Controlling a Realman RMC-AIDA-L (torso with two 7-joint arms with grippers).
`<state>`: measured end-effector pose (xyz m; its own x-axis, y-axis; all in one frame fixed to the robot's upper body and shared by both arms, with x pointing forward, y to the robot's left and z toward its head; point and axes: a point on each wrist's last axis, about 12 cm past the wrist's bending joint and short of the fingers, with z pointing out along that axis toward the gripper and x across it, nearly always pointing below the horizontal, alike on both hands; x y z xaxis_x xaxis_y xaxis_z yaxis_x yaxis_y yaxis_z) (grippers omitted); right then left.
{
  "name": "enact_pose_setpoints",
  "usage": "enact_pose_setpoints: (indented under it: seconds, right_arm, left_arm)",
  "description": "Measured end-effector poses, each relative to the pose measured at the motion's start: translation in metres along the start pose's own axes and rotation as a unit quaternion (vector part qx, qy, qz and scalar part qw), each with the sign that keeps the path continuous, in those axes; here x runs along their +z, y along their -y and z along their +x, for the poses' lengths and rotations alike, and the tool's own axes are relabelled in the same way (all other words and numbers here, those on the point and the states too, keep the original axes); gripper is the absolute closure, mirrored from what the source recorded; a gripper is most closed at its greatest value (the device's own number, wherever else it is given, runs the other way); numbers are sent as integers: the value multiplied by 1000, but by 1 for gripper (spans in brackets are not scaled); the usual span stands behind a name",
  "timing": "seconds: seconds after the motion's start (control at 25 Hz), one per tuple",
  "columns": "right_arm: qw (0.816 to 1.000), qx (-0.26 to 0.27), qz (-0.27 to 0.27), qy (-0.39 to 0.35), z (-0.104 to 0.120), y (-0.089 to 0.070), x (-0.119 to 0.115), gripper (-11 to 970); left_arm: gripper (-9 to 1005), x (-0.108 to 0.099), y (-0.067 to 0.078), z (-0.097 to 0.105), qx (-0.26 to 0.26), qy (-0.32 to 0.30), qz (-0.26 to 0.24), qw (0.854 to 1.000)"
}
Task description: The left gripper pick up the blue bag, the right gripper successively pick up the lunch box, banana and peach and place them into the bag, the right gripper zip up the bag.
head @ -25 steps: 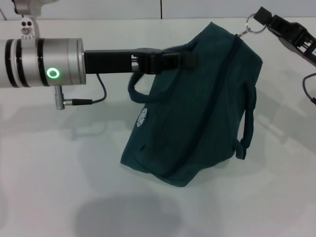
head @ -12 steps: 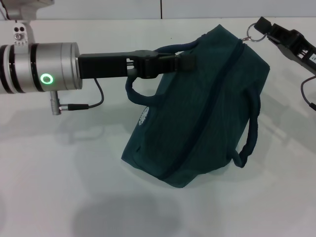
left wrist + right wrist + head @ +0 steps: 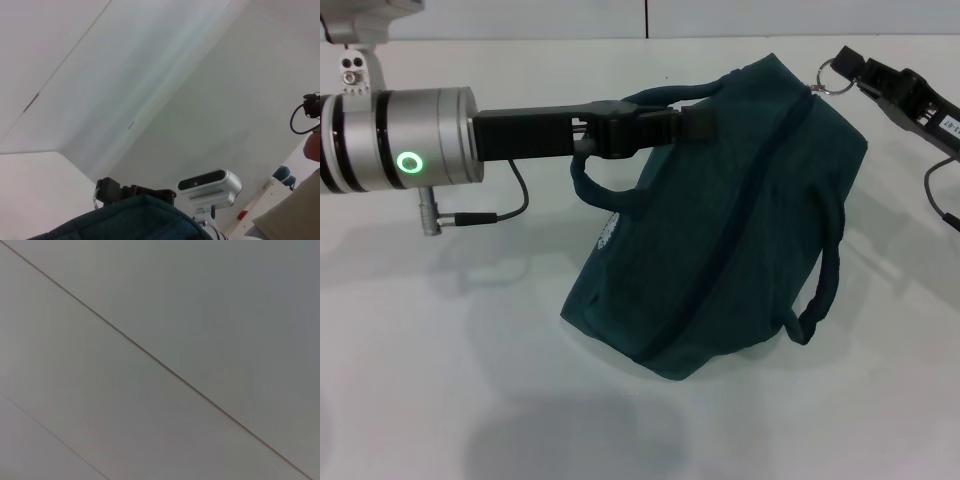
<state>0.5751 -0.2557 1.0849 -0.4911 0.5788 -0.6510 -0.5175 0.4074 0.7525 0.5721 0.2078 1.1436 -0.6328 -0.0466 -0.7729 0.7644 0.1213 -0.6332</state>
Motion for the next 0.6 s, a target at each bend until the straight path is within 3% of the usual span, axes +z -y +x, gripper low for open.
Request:
enact_pose_setpoints:
  seconds: [0.28, 0.56, 0.6]
  right_arm:
    - [1000, 0, -3, -6, 1, -1, 3, 896]
    - [1000, 4, -13, -1, -3, -3, 2, 895]
    - [1000, 5, -11, 0, -4, -2, 2, 855]
  left_arm:
    - [958, -2, -2, 0, 3, 8, -11, 1000]
    - [958, -2, -12, -1, -1, 21, -53, 998]
    - [959, -2, -14, -2, -1, 23, -58, 998]
